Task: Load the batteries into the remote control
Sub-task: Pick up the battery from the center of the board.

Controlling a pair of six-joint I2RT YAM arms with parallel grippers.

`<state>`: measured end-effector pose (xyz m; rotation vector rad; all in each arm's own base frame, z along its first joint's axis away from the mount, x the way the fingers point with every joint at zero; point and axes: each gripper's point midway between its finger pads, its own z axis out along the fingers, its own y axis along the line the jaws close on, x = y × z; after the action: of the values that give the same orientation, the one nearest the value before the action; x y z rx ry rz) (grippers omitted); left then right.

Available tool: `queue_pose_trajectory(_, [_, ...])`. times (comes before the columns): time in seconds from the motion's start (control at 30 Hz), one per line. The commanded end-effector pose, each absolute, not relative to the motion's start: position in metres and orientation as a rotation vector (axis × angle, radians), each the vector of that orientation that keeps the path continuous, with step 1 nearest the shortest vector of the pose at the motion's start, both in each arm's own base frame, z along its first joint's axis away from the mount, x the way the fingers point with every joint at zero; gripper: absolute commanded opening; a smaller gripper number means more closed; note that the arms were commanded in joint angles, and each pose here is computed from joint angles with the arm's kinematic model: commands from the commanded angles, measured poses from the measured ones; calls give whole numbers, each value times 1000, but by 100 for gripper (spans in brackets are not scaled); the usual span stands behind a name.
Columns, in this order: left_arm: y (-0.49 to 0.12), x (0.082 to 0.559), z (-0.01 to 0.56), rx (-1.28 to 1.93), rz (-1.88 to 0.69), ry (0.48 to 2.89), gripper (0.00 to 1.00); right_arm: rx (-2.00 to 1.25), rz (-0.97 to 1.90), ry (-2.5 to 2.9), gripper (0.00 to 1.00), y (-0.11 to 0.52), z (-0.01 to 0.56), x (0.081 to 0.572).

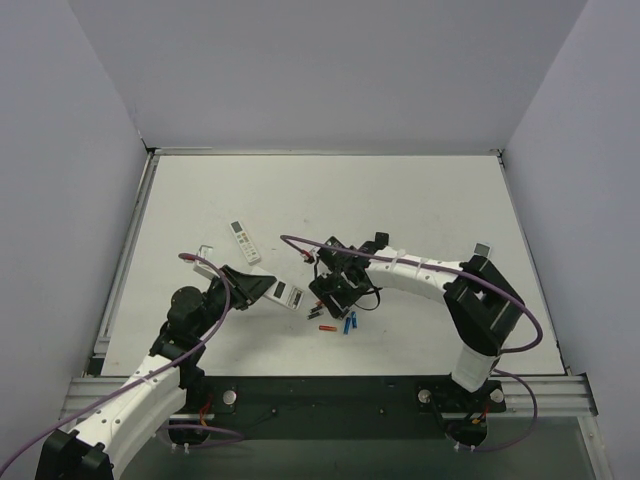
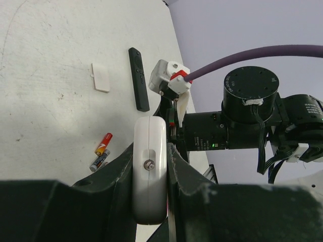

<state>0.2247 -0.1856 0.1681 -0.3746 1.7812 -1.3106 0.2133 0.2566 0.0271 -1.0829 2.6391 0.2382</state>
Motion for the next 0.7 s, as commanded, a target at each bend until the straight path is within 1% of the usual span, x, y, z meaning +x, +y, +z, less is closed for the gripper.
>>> queue_pose_trajectory(0.0, [-183, 228, 181, -378, -1323, 1721, 0, -1122, 136, 2644, 59, 251, 27, 212])
queue_pose_trajectory(0.37, [-183, 228, 181, -393, -1333, 1719, 0, -1166, 46, 2664, 49, 248, 11, 209])
queue_pose_trajectory(0.47, [-182, 227, 180, -395, -1336, 1719, 0, -1167, 16, 2665, 41, 246, 8, 209])
queue_pose_trajectory(0.5, [-183, 227, 180, -399, -1337, 1721, 0, -1166, 17, 2660, 34, 246, 10, 209])
queue_pose_trajectory(0.6, [-183, 227, 179, -416, -1353, 1718, 0, -1159, 21, 2639, 21, 246, 17, 212])
queue_pose_trajectory(0.67, [-183, 227, 177, -439, -1374, 1713, 0, -1151, 31, 2616, 17, 247, 25, 214])
